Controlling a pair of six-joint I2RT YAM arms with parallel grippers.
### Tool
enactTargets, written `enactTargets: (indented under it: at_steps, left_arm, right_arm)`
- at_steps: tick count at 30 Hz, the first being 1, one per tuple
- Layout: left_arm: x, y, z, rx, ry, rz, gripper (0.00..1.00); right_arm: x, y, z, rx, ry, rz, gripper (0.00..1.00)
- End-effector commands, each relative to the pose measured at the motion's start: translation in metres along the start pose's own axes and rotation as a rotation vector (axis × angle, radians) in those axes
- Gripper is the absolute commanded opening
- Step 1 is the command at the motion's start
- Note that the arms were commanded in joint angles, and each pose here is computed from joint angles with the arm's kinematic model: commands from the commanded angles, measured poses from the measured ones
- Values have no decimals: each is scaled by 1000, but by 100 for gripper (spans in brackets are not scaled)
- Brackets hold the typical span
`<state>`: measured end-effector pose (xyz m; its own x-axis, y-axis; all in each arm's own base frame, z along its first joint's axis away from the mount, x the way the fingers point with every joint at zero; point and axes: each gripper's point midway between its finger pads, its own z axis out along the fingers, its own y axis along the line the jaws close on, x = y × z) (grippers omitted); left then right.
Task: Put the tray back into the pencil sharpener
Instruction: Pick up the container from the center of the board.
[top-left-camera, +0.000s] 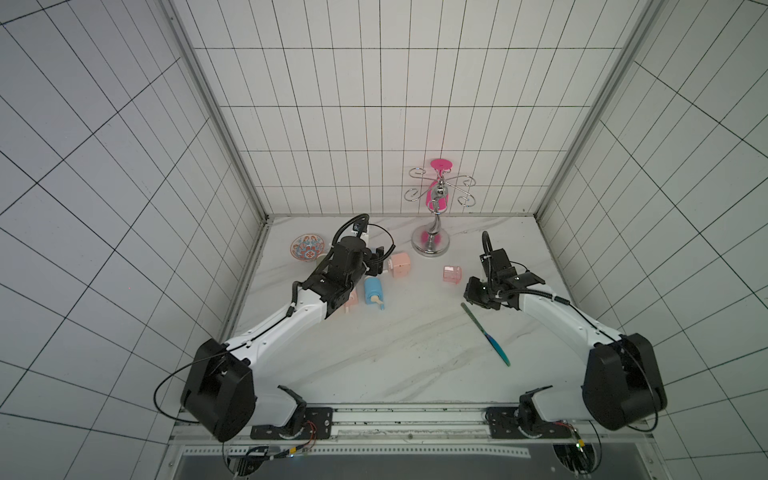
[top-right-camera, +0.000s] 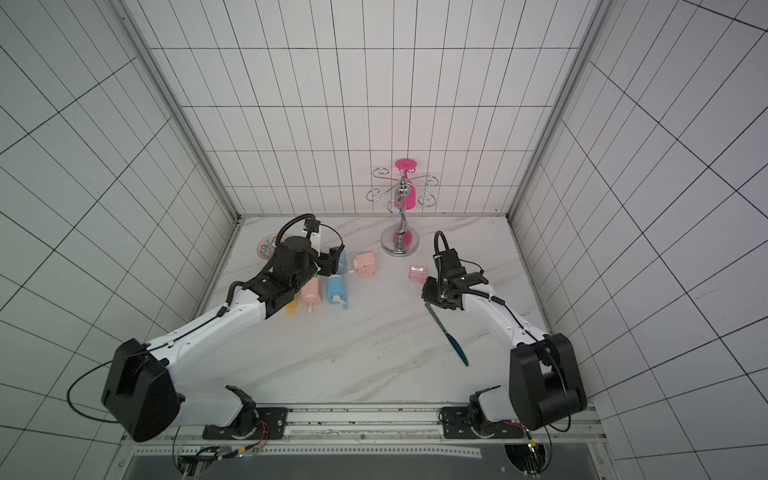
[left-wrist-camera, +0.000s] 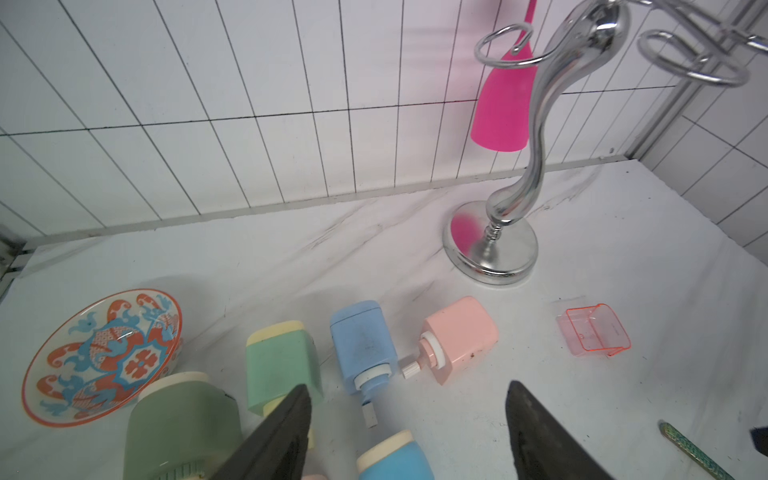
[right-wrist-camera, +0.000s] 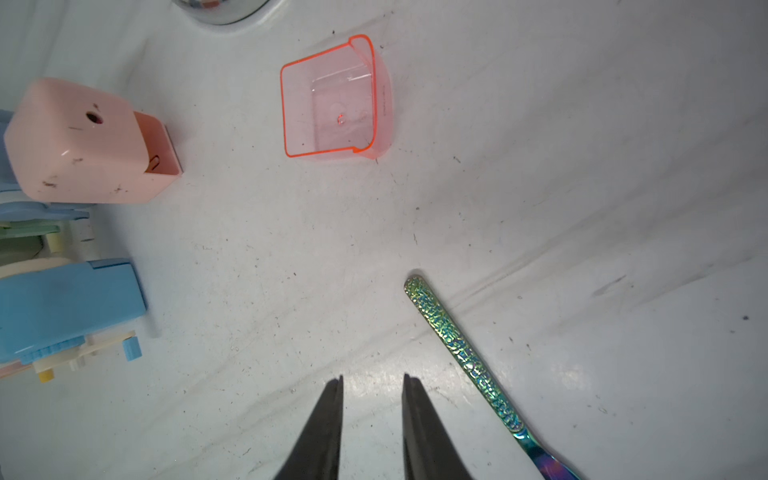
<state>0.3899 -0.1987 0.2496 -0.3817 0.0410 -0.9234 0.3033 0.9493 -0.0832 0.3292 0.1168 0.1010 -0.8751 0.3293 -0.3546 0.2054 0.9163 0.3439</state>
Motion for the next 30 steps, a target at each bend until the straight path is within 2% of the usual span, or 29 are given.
enactTargets:
  at_steps: [1,7,14,30]
  left_arm:
    - [-28,-18,-12,104,-134,53,75]
    - [-19,-28,-13,164,-124,111,75]
    - [-9,-34,-11,201,-108,157,75]
    - [-3,-40,-10,245,-110,94,75]
  right_arm:
    - [-42,12,1,-28,-99,49,33]
    - [-77,15,22,-32,-140,51,41]
    - [-98,15,46,-16,-127,28,42]
    - [-99,0,84,66,-80,27,25]
